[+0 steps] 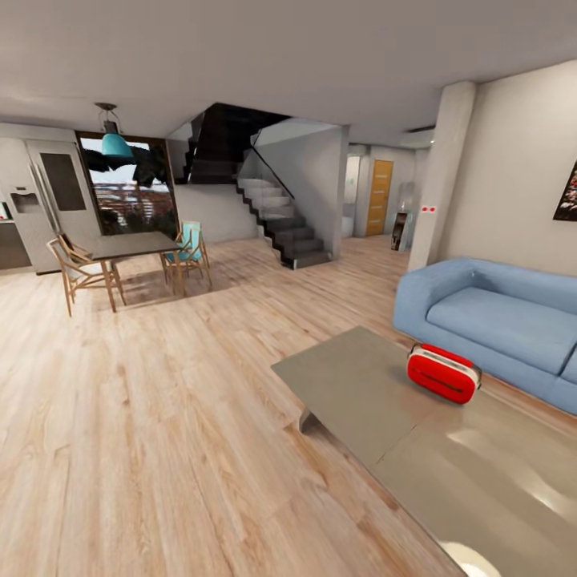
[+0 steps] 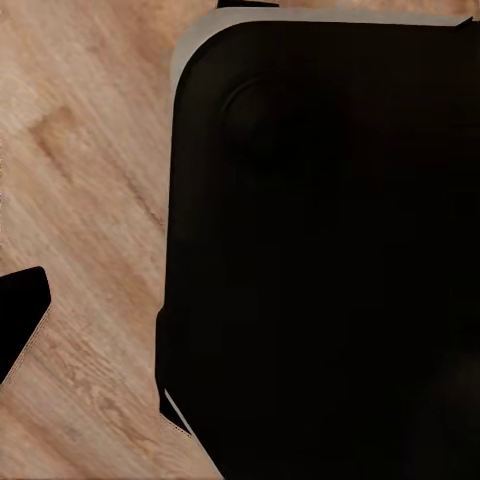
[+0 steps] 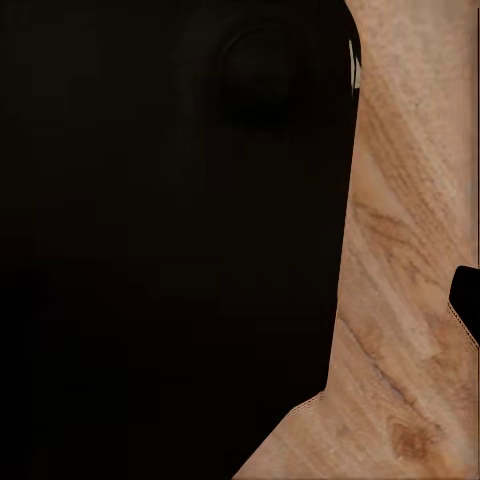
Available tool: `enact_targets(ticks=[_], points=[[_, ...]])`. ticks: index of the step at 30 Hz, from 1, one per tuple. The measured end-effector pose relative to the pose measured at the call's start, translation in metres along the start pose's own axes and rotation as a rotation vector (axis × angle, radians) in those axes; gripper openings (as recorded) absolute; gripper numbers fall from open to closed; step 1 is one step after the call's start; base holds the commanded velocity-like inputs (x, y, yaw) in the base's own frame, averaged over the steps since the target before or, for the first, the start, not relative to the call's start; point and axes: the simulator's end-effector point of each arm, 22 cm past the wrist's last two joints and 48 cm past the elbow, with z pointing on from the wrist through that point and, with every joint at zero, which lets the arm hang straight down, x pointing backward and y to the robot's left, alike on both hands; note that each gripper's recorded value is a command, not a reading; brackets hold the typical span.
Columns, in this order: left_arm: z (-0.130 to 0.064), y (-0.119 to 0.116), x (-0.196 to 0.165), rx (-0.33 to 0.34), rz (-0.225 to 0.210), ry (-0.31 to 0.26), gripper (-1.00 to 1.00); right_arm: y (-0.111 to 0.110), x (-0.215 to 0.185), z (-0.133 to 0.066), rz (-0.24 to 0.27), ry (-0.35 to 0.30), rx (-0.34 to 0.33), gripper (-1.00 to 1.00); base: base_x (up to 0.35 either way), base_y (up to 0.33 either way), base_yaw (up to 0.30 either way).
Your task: Turn on the radio receiver that's on the table in the living room.
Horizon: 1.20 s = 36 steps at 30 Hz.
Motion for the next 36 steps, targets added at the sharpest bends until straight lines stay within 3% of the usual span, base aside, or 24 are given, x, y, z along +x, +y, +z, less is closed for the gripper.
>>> enact_targets(ticks=[17, 36], points=[[0.0, -0.0014, 0.0001, 0.002, -0.001, 0.0, 1.0, -0.0003, 0.0, 0.0, 0.001, 0.0, 0.002, 1.0, 0.328, 0.0, -0.009], [0.0, -0.0012, 0.0001, 0.002, 0.0, 0.0, 1.0, -0.0003, -0.0003, 0.0, 0.002, -0.002, 0.002, 1.0, 0.328, 0.0, -0.241]])
